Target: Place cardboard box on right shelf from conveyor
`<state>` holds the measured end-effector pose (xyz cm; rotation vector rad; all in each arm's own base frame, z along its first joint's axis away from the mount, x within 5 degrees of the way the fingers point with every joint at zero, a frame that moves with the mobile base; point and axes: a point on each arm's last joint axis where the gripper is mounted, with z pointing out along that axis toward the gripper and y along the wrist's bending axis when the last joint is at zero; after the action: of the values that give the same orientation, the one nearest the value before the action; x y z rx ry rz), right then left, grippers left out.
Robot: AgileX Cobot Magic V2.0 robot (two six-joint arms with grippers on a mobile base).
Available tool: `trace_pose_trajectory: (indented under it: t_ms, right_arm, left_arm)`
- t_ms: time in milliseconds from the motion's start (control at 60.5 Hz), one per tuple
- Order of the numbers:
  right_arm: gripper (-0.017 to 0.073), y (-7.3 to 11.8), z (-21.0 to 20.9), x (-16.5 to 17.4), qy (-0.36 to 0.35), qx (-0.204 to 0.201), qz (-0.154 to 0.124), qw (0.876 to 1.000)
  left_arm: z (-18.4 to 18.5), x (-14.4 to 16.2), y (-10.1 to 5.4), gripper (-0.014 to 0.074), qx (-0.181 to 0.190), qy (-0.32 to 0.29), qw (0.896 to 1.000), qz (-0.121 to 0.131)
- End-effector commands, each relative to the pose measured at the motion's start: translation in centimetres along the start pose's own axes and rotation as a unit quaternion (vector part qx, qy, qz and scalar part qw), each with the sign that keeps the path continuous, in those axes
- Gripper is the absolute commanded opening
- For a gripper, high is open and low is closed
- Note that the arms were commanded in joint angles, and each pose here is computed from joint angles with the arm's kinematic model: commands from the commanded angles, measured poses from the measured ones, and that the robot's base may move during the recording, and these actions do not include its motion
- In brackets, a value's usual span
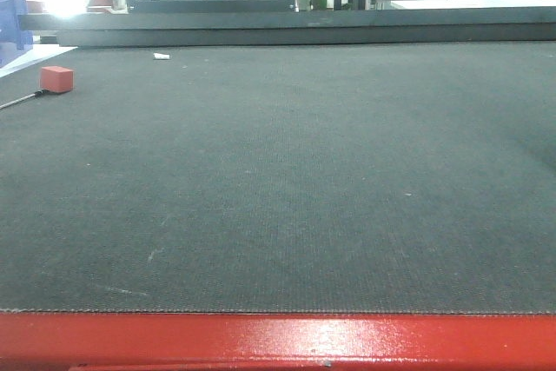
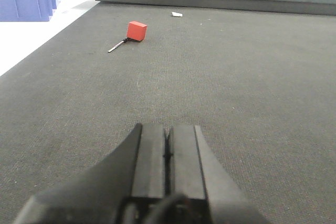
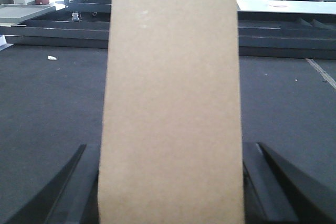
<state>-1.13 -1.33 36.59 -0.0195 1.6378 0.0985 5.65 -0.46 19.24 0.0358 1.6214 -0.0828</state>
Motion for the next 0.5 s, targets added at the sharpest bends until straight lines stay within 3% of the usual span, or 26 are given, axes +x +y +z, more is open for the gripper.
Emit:
trace_pose_trajectory:
  t_ms: [0, 479]
  right_arm:
    - [0.0202, 0.17, -0.11, -1.66, -0.056, -0.003, -0.009, 0.998]
    - [0.0202, 0.17, -0.11, -1.66, -0.056, -0.003, -0.009, 0.998]
  left_arm:
    - [-0.09, -0.55, 0.03, -0.0116, -0.001, -0.045, 0.999, -0.003]
    - [-0.09, -0.55, 0.03, -0.0116, -0.001, -0.045, 0.999, -0.003]
